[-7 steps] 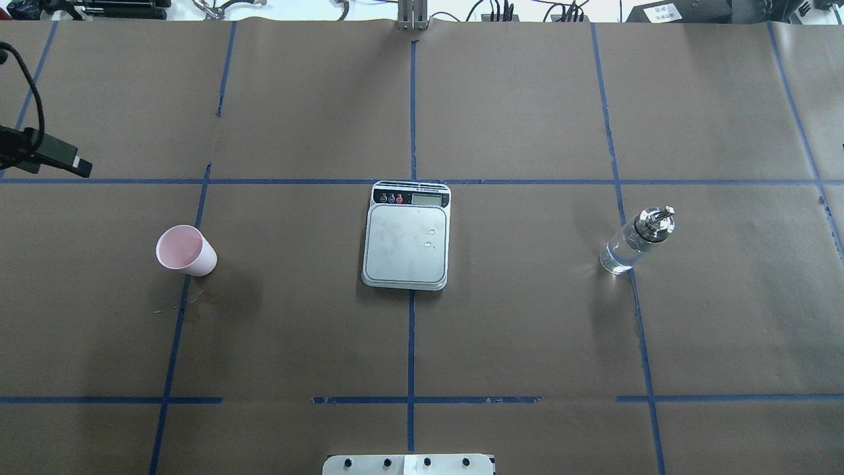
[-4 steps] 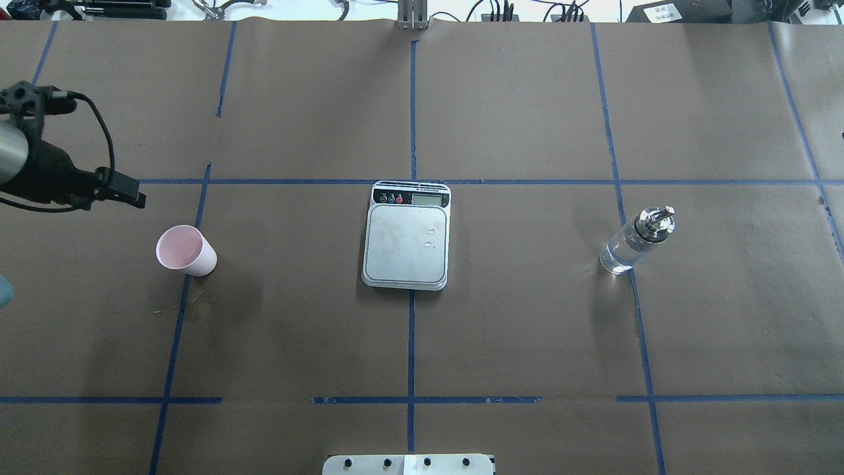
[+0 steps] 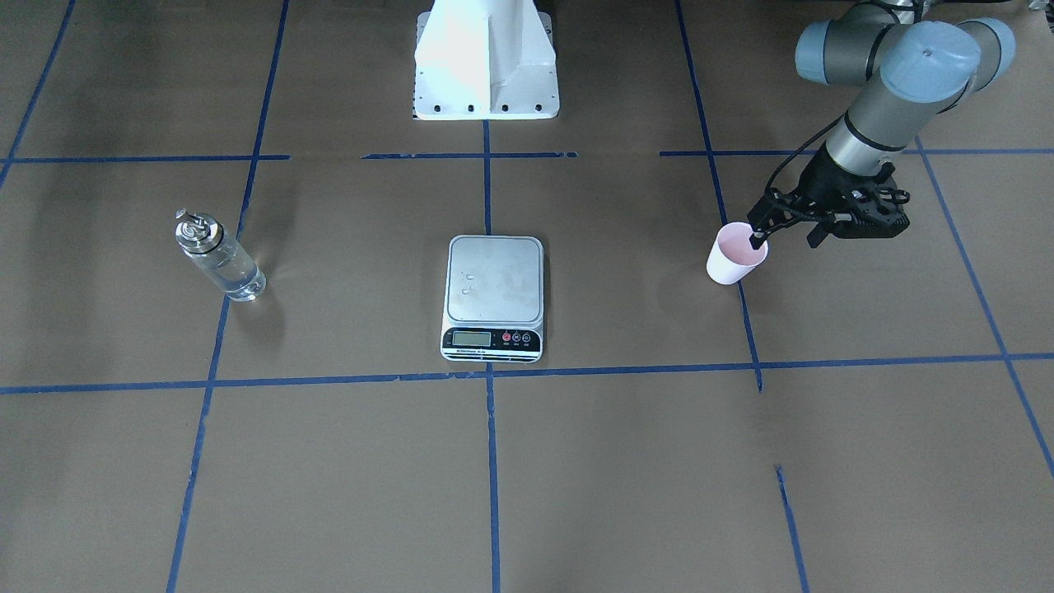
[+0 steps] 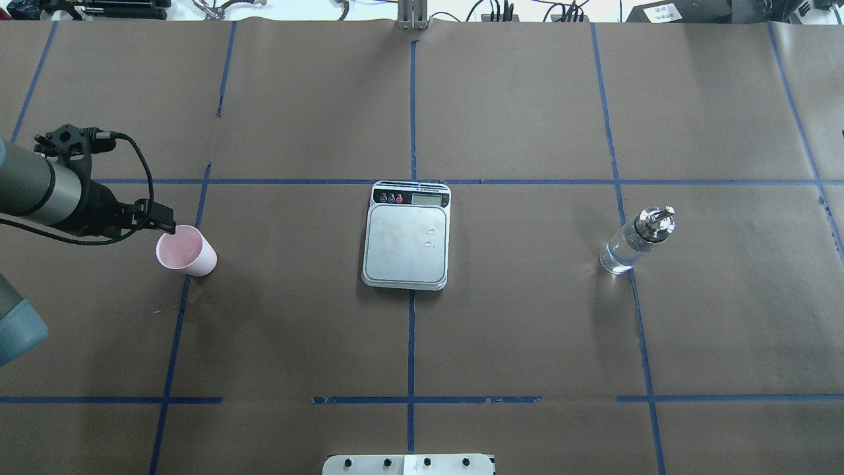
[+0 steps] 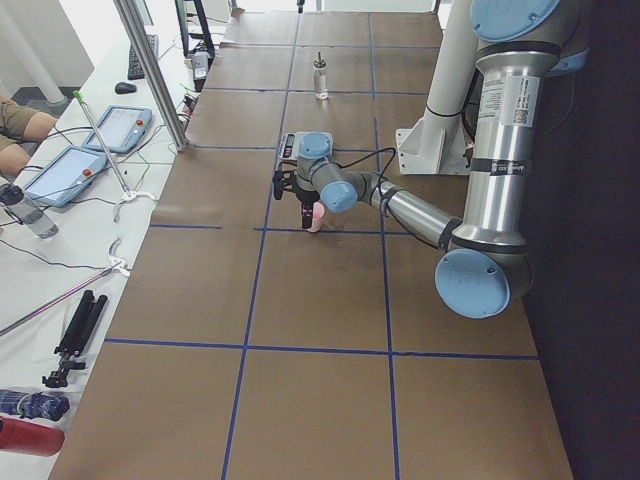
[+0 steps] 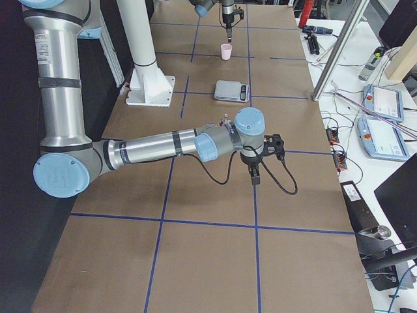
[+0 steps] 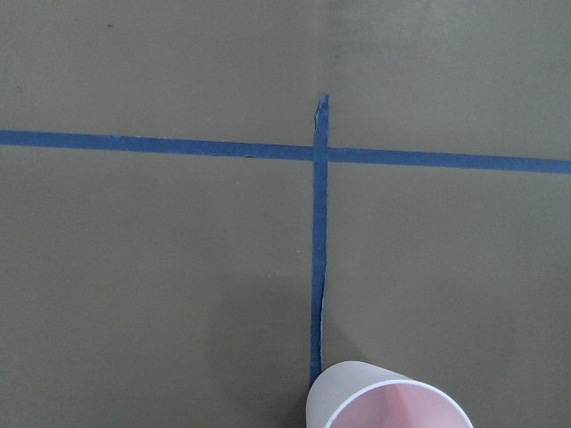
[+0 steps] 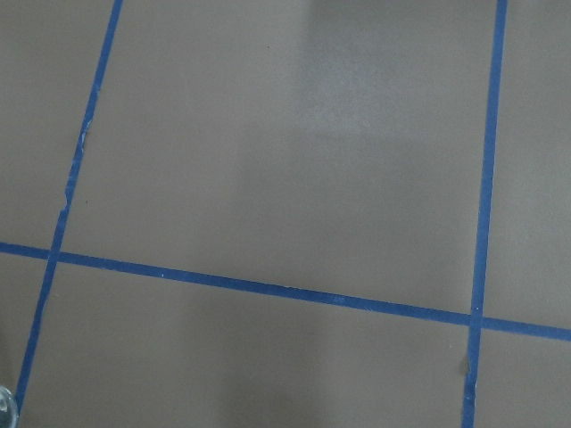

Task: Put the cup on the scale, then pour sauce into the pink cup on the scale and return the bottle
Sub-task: 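Move the left gripper down to the pink cup and grasp it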

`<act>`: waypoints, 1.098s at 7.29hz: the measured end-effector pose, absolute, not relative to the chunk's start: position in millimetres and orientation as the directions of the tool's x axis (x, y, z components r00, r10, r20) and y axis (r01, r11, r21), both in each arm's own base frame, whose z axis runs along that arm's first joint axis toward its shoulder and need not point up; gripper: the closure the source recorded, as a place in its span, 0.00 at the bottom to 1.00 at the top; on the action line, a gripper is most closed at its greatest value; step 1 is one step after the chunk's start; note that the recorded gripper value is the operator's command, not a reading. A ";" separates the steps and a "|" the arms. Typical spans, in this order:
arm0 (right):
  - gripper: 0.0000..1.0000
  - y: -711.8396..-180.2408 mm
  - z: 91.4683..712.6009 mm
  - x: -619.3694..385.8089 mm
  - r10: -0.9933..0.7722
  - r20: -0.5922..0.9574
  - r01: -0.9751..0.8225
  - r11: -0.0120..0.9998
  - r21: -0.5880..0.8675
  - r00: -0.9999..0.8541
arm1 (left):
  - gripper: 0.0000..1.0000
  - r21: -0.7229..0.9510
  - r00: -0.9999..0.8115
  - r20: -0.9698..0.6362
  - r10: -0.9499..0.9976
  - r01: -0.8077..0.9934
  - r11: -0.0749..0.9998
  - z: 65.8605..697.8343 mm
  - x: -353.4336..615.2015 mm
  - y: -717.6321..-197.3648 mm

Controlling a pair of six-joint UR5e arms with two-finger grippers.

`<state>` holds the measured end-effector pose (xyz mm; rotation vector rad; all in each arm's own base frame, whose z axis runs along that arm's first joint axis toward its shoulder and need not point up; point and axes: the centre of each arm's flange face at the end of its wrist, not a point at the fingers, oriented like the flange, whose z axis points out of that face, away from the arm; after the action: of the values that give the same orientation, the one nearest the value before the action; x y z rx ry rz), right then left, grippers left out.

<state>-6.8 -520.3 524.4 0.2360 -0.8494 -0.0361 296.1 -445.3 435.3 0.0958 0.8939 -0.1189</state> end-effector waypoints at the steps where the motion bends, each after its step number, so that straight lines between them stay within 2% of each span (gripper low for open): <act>1: 0.00 -517.8 518.8 -6.6 -0.104 0.747 -0.082 0.975 0.208 0.657 | 0.00 0.025 0.623 -0.779 -0.069 0.141 0.990 444.2 301.8 -445.4; 4: 0.00 -506.7 503.9 -5.1 -0.060 0.760 -0.126 0.975 0.185 0.647 | 0.01 0.023 0.624 -0.779 -0.064 0.130 0.991 454.0 311.8 -445.1; 6: 0.00 -503.0 493.4 -6.5 -0.033 0.769 -0.153 0.974 0.169 0.639 | 0.10 0.024 0.624 -0.780 -0.051 0.112 0.993 453.0 320.9 -440.3; 7: 0.00 -502.1 490.3 -10.1 -0.026 0.773 -0.157 0.974 0.162 0.634 | 0.25 0.025 0.626 -0.779 -0.042 0.098 0.995 453.5 327.3 -436.3; 8: 0.00 -501.6 488.4 -14.8 -0.018 0.776 -0.159 0.976 0.151 0.631 | 0.60 0.026 0.627 -0.778 -0.034 0.087 0.996 453.5 332.2 -433.1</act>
<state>-14.8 -501.6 488.4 0.2134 -0.8863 0.0815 332.2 -433.1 453.5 0.0632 0.8907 -0.0693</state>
